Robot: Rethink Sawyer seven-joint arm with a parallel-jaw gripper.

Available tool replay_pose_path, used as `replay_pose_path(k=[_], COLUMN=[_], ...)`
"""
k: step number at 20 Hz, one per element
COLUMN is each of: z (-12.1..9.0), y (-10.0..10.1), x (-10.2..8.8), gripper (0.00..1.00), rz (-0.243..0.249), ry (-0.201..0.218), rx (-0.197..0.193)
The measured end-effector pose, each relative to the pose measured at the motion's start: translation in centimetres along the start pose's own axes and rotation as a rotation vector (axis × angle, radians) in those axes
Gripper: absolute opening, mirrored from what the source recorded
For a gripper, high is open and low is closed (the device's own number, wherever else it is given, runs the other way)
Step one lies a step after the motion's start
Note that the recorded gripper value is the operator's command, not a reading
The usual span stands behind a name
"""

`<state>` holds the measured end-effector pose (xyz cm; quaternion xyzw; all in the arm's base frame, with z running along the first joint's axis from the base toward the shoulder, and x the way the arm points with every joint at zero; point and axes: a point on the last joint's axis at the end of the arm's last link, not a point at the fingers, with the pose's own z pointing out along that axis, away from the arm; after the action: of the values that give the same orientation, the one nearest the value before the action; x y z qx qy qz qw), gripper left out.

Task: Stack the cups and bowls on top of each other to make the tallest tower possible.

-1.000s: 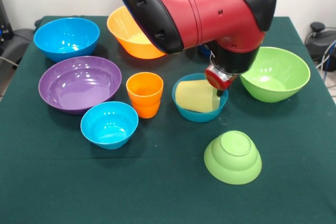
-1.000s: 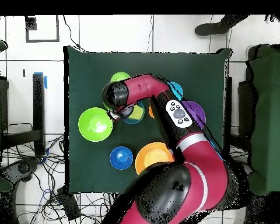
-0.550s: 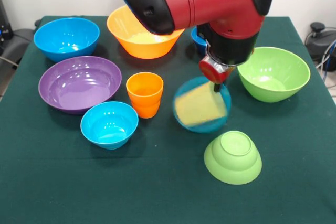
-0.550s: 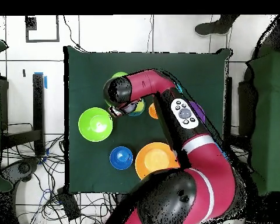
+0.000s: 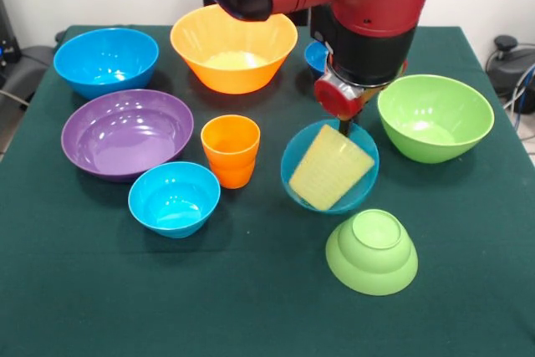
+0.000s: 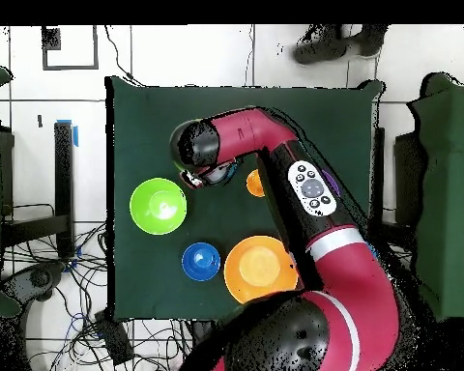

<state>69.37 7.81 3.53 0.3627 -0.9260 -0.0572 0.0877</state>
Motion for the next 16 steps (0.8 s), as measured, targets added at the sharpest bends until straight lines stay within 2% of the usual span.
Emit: replay_pose_path(k=[16], z=[-1.4], y=[2.1], x=[2.4], gripper=[0.00], rz=[-0.036], ry=[0.034], rx=[-0.004])
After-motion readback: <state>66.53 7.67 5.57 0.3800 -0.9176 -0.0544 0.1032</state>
